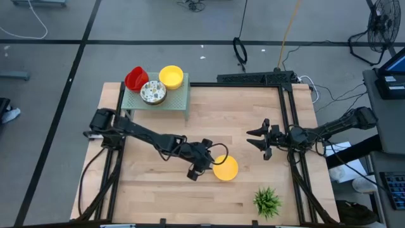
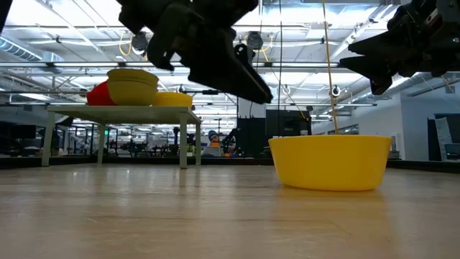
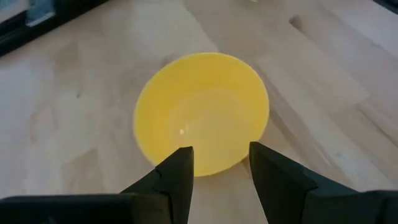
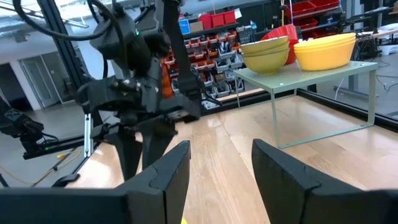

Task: Pick & Place Mini bowls
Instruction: Stack the yellow bowl on top of the yellow bowls on the shelf

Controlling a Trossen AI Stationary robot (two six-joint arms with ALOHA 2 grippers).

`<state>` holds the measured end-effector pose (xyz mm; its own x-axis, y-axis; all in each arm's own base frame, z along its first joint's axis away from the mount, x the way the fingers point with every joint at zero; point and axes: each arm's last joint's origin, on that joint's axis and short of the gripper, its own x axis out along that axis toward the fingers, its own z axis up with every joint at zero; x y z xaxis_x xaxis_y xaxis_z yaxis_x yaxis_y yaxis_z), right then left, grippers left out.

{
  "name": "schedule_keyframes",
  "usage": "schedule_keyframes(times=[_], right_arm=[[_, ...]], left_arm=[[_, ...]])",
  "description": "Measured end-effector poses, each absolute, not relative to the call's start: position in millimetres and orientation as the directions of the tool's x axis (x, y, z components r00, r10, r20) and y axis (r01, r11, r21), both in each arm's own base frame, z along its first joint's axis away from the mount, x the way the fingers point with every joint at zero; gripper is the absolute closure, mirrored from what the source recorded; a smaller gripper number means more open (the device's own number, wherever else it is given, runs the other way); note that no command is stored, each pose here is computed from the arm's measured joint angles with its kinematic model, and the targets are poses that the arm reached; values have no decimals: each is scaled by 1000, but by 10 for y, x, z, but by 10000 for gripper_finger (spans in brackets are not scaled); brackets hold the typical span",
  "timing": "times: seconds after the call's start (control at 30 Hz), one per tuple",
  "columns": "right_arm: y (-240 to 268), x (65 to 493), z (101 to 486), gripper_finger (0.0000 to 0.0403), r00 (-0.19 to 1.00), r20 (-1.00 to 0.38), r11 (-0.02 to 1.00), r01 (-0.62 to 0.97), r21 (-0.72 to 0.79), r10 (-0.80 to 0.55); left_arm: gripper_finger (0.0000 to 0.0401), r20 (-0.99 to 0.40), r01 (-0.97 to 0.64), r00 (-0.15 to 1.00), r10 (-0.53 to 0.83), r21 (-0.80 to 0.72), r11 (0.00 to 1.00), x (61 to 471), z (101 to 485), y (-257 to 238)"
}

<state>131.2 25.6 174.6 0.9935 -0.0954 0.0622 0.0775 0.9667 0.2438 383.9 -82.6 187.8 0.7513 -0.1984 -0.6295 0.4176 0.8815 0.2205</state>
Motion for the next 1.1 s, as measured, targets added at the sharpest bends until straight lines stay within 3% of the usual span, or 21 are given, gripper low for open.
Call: schedule_keyframes(times=[0.5,1.1], right_arm=[[256,1313,1743,241,994,59,967,78,243,-95],[257,1313,1739,242,994,55,967,79,241,-95]], left_arm=[[242,-597,637,720,-354,367,678,3940,1555,-1097],[242,-629,607,721,-293,367,705,4006,1323,-1025]])
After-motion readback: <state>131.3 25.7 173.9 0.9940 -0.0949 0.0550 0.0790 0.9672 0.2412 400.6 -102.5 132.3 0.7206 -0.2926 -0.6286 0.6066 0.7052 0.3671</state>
